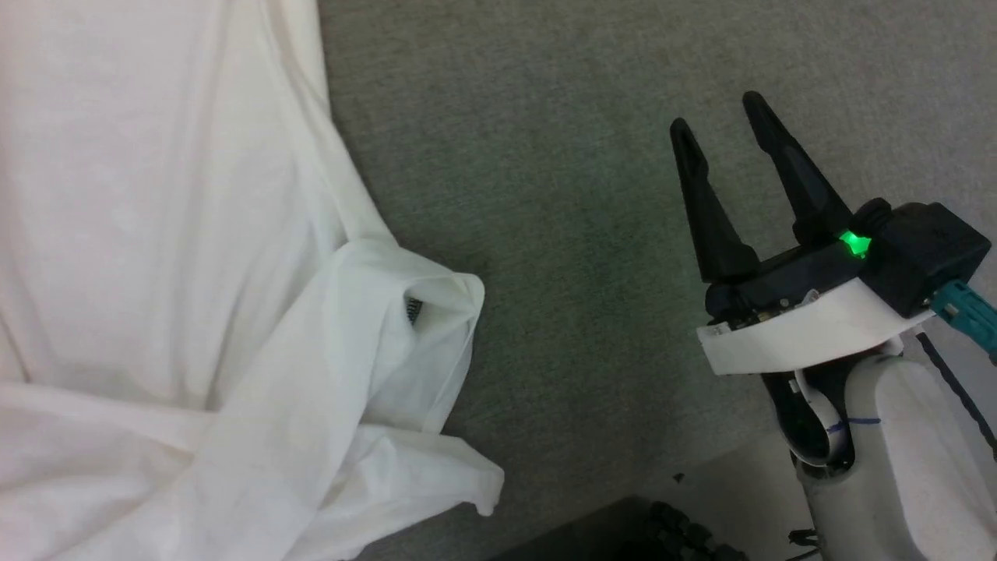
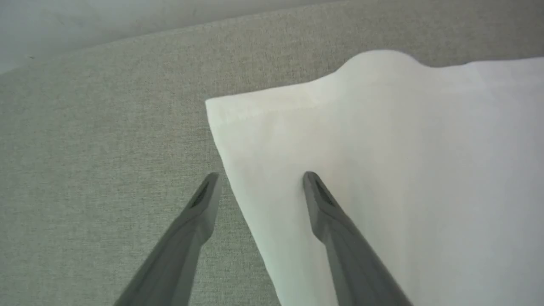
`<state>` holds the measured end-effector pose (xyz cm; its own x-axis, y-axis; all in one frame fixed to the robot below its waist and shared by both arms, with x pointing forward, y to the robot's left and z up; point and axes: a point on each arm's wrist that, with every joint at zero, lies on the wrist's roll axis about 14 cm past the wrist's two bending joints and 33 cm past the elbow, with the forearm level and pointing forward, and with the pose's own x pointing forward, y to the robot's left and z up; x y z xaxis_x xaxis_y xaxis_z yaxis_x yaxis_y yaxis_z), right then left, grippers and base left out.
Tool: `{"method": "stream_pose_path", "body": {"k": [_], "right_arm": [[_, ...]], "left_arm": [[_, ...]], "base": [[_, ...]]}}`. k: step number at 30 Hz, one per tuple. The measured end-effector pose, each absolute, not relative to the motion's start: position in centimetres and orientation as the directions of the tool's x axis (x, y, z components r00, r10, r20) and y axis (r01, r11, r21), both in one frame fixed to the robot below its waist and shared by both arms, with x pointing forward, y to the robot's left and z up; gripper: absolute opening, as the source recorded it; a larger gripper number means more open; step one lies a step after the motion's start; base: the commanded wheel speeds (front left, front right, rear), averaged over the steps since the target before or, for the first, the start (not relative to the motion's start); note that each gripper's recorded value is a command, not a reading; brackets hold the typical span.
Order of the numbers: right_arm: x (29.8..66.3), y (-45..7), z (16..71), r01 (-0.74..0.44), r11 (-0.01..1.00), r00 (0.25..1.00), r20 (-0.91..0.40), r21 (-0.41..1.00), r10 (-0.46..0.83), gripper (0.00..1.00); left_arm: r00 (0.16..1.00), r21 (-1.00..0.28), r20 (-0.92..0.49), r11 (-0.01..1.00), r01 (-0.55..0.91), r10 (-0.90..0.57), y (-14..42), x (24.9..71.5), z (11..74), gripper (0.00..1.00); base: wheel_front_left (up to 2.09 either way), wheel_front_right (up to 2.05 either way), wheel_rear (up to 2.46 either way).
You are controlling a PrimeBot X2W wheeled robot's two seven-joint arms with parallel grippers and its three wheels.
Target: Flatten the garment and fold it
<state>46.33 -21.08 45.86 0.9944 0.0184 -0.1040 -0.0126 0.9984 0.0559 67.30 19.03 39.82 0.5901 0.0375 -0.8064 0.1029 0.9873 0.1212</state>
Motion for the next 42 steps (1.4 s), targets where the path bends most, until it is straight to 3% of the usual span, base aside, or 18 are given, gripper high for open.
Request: {"method": "stream_pose_path", "body": {"k": [7, 8, 9, 10, 17, 27, 34, 42], "right_arm": [[45.6, -22.4, 43.8, 0.026, 0.999, 0.986, -0.166, 0.036, -0.020, 1.00], [45.5, -22.5, 43.7, 0.030, 0.999, 0.985, -0.172, 0.034, -0.023, 1.00], [45.4, -22.6, 43.5, 0.033, 0.999, 0.984, -0.177, 0.031, -0.027, 1.00], [45.4, -22.7, 43.5, 0.035, 0.999, 0.983, -0.180, 0.029, -0.029, 1.00], [45.3, -22.6, 43.5, 0.033, 0.999, 0.981, -0.194, 0.034, -0.026, 1.00], [47.0, -21.9, 44.7, 0.011, 0.994, 0.980, -0.201, 0.107, 0.011, 1.00], [52.7, -19.6, 47.1, -0.083, 0.981, 0.969, -0.216, 0.175, 0.121, 1.00], [60.7, -17.1, 48.5, -0.181, 0.962, 0.902, -0.355, 0.206, 0.246, 1.00]], "left_arm": [[0.479, 0.104, -0.876, 0.992, 0.069, 0.059, 19.3, 67.0, 36.4, 1.00], [0.473, 0.085, -0.880, 0.995, 0.056, 0.049, 19.2, 67.0, 36.2, 0.64], [0.470, 0.067, -0.882, 0.997, 0.045, 0.038, 19.0, 66.9, 36.0, 0.42], [0.468, 0.050, -0.883, 0.998, 0.037, 0.027, 18.8, 66.7, 35.8, 0.00], [0.540, 0.037, -0.841, 0.999, 0.020, 0.021, 18.4, 65.8, 35.9, 0.00], [0.807, 0.111, -0.591, 0.989, 0.101, -0.017, 16.9, 66.2, 39.2, 0.00], [0.937, 0.138, -0.347, 0.986, 0.098, -0.044, 17.2, 65.9, 44.9, 0.00], [0.980, 0.144, -0.183, 0.984, 0.100, -0.073, 17.3, 65.8, 50.2, 0.00]], "base": [[0.00, 0.00, 0.00], [0.00, 0.00, 0.00], [0.00, 0.00, 0.00], [0.00, 0.00, 0.00], [0.00, 0.00, 0.00], [0.00, 0.00, 0.00], [0.00, 0.00, 0.00], [0.00, 0.00, 0.00]]}}
